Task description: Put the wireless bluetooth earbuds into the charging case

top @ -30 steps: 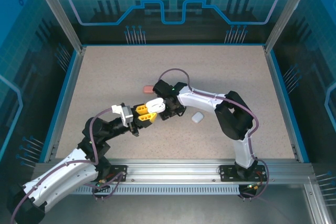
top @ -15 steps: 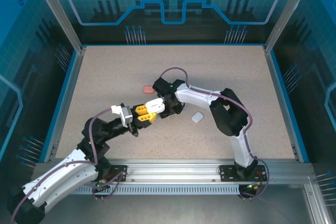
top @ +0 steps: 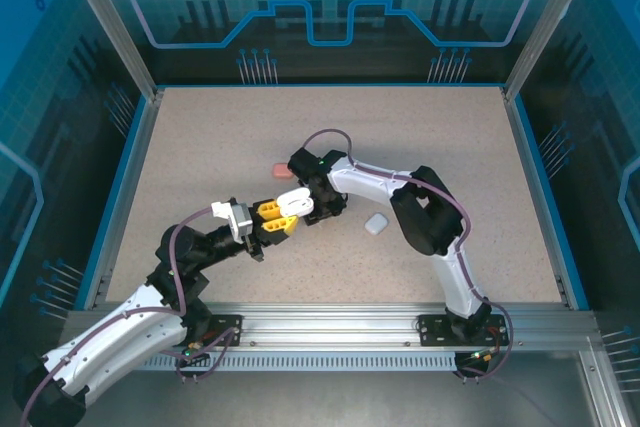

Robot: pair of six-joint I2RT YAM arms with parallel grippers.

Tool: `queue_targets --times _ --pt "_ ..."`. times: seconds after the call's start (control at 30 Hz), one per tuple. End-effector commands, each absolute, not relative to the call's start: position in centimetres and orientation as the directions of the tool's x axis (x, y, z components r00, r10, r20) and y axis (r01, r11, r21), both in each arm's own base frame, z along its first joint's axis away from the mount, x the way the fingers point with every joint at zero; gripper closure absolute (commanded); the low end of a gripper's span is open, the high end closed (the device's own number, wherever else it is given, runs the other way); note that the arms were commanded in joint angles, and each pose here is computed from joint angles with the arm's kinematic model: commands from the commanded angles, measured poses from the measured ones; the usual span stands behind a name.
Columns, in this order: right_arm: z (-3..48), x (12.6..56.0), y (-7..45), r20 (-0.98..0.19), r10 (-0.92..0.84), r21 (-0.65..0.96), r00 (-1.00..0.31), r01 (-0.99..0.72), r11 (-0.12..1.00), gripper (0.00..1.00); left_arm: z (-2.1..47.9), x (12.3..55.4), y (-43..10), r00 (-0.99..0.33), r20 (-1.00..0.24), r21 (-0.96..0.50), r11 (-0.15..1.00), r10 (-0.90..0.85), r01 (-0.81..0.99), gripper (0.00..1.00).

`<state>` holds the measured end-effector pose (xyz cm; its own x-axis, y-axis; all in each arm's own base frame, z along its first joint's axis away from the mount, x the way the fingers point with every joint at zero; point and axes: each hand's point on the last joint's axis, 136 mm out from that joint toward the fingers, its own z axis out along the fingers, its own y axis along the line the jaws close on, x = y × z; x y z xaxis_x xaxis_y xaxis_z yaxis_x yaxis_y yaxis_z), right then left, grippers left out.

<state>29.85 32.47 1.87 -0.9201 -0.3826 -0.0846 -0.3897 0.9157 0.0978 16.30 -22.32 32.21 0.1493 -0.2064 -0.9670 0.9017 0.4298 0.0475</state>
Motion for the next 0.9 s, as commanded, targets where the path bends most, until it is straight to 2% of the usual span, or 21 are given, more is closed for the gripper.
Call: queue_targets --times 0.0,0.5,0.67,0.87 --pt "1.2 29.6 32.2 -0.040 -0.382 0.094 -0.923 -0.384 0.919 0.59 31.9 16.3 -22.2 0.176 -0.964 0.072 0.445 -0.199 0.893 0.99" --pt "1.2 28.6 32.3 -0.020 -0.387 0.124 -0.922 -0.387 0.914 0.69 31.8 16.4 -22.2 0.174 -0.966 0.072 0.449 -0.192 0.891 0.99" --pt "3.4 29.0 32.2 -0.099 -0.378 0.149 -0.921 -0.389 0.909 0.69 31.5 16.5 -22.2 0.163 -0.969 0.062 0.453 -0.188 0.889 0.99" --pt "8.4 30.3 30.9 -0.267 -0.318 0.175 -0.910 -0.370 0.912 0.69 31.2 17.1 -22.4 0.148 -0.973 0.051 0.461 -0.177 0.886 0.99"
